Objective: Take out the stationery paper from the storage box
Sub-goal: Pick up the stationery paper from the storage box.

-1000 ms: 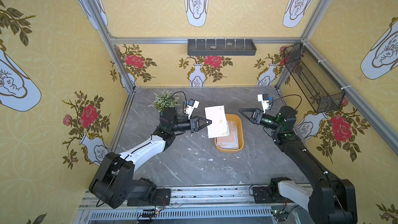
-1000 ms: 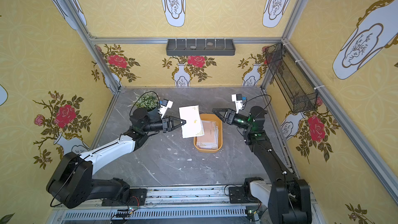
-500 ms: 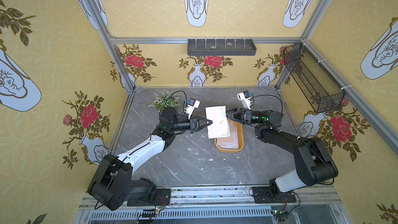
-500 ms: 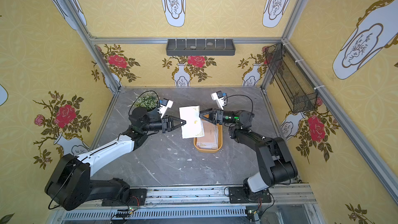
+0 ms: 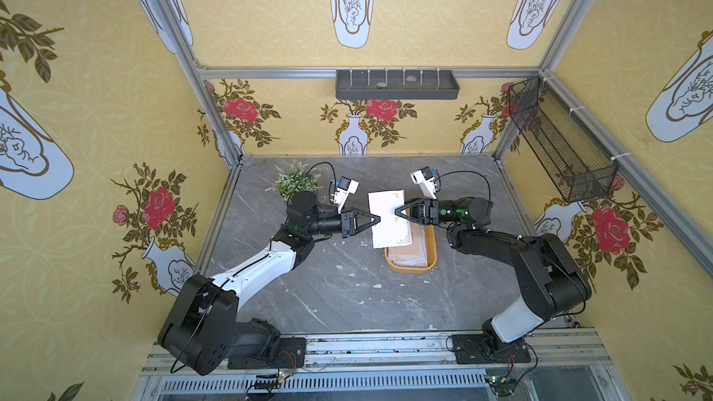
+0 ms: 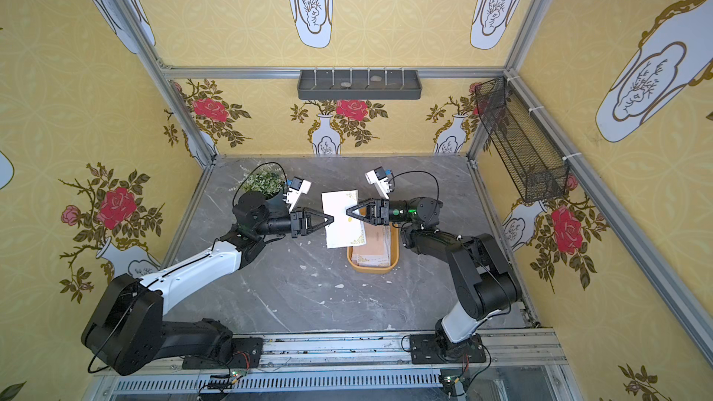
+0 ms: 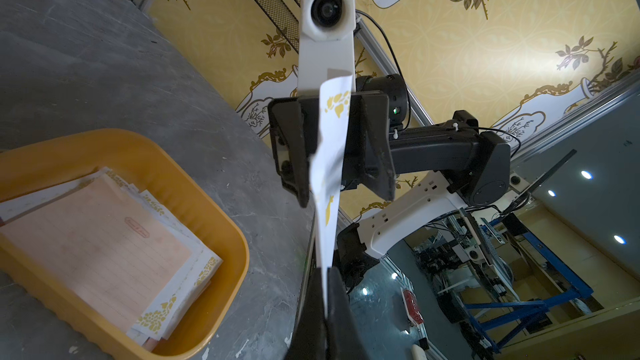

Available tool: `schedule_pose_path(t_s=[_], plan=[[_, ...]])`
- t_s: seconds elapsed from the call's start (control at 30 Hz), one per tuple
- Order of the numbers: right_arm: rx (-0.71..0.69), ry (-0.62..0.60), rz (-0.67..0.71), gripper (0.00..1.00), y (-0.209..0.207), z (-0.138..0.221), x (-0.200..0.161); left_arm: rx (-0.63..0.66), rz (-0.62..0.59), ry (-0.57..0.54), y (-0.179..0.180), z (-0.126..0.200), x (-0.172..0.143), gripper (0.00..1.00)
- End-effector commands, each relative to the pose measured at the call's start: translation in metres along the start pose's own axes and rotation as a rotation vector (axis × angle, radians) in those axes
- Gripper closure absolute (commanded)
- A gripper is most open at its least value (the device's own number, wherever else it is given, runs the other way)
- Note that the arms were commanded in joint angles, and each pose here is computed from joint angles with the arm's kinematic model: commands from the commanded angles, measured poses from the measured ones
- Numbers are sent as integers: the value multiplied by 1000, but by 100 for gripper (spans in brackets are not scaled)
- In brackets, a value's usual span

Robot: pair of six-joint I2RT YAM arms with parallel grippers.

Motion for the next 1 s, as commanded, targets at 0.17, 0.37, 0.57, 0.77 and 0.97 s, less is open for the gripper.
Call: schedule_pose_path(t_s=[0.17, 0.37, 0.57, 0.77, 0.97], plan=[[12, 4, 59, 70, 9, 3, 2, 14, -17, 3, 2, 1, -3, 100], [4, -2, 49, 85, 8, 6, 2, 29, -18, 4, 3, 3, -5, 100], [-7, -14, 41, 79, 6, 9, 4, 37, -22, 1, 2, 4, -7, 100], [-9, -14, 25, 57, 2, 9, 3, 46, -20, 2, 3, 5, -8, 100], [-11, -15, 21, 98, 0, 9, 3, 62, -23, -1, 3, 7, -8, 100]])
Point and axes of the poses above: each gripper's point midway between its finger pads, its own z axis back along the fingers, its own y axis along the line the jaws close on, x = y × z, the point moved 5 cm from there along z, back along the fingers, and after that the axes turned 10 degrees about z, right-handed, at the moved point
